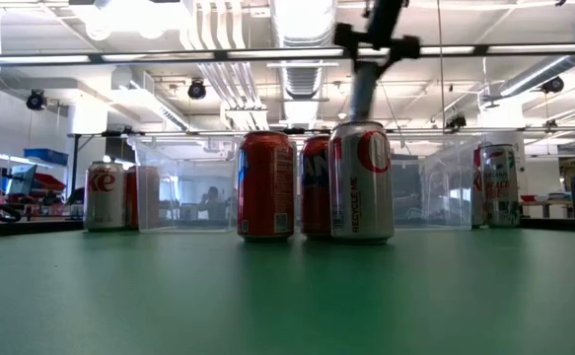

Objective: Sort soda cans
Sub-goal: Put the white pink soda can into the middle transparent bin

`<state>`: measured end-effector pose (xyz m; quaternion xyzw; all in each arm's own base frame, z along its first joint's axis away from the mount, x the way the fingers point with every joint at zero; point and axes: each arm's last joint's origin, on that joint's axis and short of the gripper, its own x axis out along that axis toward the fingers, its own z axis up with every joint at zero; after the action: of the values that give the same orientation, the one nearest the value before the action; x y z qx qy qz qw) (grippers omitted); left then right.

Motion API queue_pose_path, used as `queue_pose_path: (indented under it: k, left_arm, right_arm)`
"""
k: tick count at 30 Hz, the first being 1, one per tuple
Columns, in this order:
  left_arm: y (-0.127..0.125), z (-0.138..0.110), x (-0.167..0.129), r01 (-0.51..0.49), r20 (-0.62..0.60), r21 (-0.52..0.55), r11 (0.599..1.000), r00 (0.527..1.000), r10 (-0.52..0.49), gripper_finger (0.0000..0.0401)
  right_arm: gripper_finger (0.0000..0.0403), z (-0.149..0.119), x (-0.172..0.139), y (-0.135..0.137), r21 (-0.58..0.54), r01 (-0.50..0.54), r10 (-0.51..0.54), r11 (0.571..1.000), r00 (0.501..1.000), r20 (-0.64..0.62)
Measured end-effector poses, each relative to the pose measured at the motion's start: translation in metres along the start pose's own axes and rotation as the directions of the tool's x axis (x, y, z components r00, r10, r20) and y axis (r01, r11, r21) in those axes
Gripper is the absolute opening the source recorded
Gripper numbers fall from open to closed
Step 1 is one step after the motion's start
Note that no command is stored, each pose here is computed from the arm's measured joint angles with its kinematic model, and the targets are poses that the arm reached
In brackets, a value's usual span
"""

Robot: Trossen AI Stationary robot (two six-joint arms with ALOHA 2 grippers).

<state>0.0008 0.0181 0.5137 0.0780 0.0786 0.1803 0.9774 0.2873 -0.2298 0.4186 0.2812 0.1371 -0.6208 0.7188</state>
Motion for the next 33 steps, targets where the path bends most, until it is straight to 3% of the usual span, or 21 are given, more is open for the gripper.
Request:
queue_pose_path:
  k: [5, 15, 28, 33]
  left_arm:
    - [0.001, 0.007, 0.000, -0.008, 0.058, 0.001, 1.000, 0.998, 0.008, 0.0254]
    - [0.002, 0.009, -0.001, -0.020, 0.080, -0.055, 0.998, 0.996, 0.024, 0.0254]
    - [0.002, 0.009, -0.001, -0.020, 0.079, -0.066, 0.998, 0.997, 0.026, 0.0254]
    - [0.002, 0.009, -0.001, -0.019, 0.079, -0.079, 0.997, 0.997, 0.025, 0.0254]
  right_arm:
    - [0.0256, -0.021, 0.017, 0.031, -0.065, -0.235, 0.217, 0.970, 0.954, -0.209]
    - [0.0256, -0.063, 0.044, 0.071, -0.152, -0.349, 0.274, 0.925, 0.887, -0.373]
    - [0.0254, -0.122, 0.102, 0.087, -0.226, -0.299, 0.150, 0.927, 0.848, -0.508]
    - [0.0252, -0.140, 0.120, 0.092, -0.280, -0.309, 0.122, 0.909, 0.840, -0.529]
